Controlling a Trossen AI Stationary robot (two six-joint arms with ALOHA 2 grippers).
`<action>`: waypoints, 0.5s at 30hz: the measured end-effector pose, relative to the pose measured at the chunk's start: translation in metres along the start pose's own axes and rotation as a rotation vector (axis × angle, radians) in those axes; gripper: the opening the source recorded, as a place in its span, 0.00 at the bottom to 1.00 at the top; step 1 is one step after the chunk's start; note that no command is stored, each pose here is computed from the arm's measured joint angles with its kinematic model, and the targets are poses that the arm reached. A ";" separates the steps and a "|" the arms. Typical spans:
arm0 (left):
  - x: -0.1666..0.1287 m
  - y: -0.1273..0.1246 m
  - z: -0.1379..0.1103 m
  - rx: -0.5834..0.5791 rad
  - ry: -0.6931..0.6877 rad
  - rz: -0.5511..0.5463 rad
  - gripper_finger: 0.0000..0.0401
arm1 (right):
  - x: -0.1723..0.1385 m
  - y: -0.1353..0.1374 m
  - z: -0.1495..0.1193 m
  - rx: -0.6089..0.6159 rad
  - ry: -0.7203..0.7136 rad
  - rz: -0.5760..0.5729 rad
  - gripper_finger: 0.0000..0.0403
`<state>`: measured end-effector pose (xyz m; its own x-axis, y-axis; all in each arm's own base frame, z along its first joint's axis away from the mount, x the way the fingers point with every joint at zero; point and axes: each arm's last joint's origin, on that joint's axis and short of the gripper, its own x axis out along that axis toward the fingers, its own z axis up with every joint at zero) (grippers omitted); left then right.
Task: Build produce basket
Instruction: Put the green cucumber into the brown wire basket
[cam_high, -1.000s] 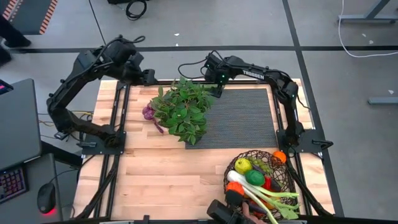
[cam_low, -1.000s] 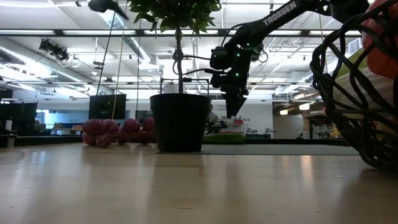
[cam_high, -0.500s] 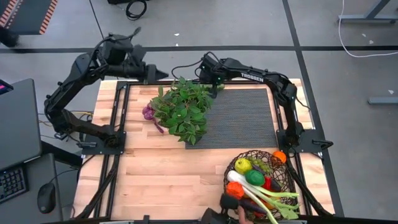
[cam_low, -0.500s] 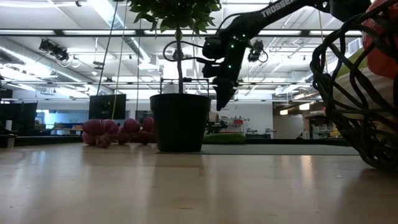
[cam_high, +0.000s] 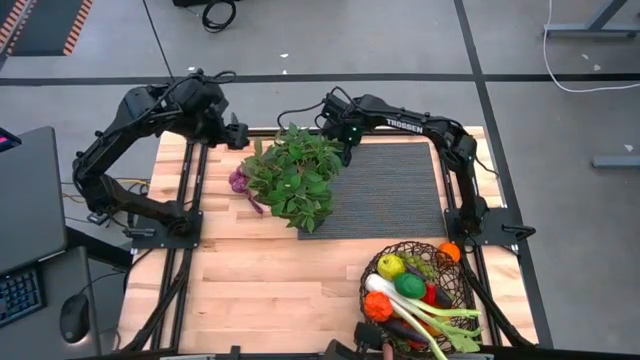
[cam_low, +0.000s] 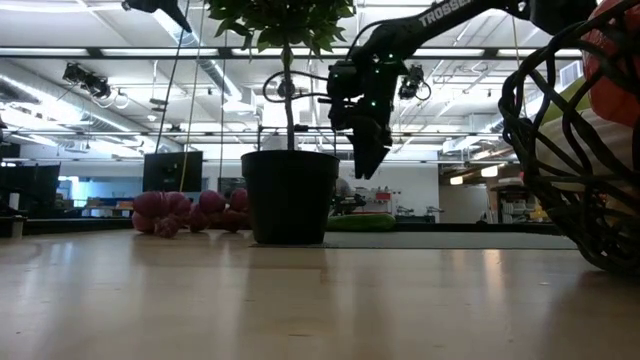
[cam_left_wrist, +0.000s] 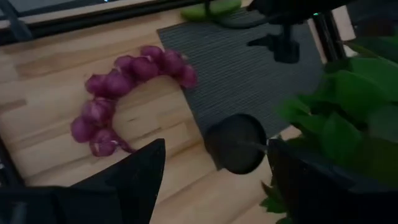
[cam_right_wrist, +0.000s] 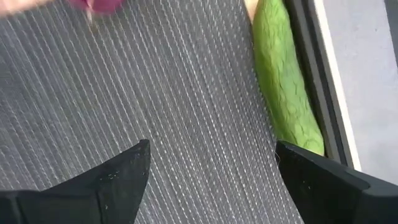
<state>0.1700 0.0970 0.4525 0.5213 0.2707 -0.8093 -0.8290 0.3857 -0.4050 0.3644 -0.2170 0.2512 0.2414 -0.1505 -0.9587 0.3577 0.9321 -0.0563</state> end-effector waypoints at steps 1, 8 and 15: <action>0.001 -0.002 0.000 0.003 -0.001 -0.007 0.72 | 0.005 0.002 0.000 -0.012 0.017 -0.007 0.86; 0.002 -0.005 -0.002 0.014 0.019 -0.035 0.72 | 0.021 0.000 0.008 -0.074 0.073 -0.035 0.86; 0.002 -0.006 -0.002 0.015 0.031 -0.047 0.72 | 0.018 -0.007 0.022 -0.202 -0.038 -0.072 0.86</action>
<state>0.1752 0.0934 0.4523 0.5530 0.2243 -0.8024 -0.8004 0.4103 -0.4370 0.3861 -0.2331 0.2407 0.2570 -0.2277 -0.9392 0.1884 0.9650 -0.1825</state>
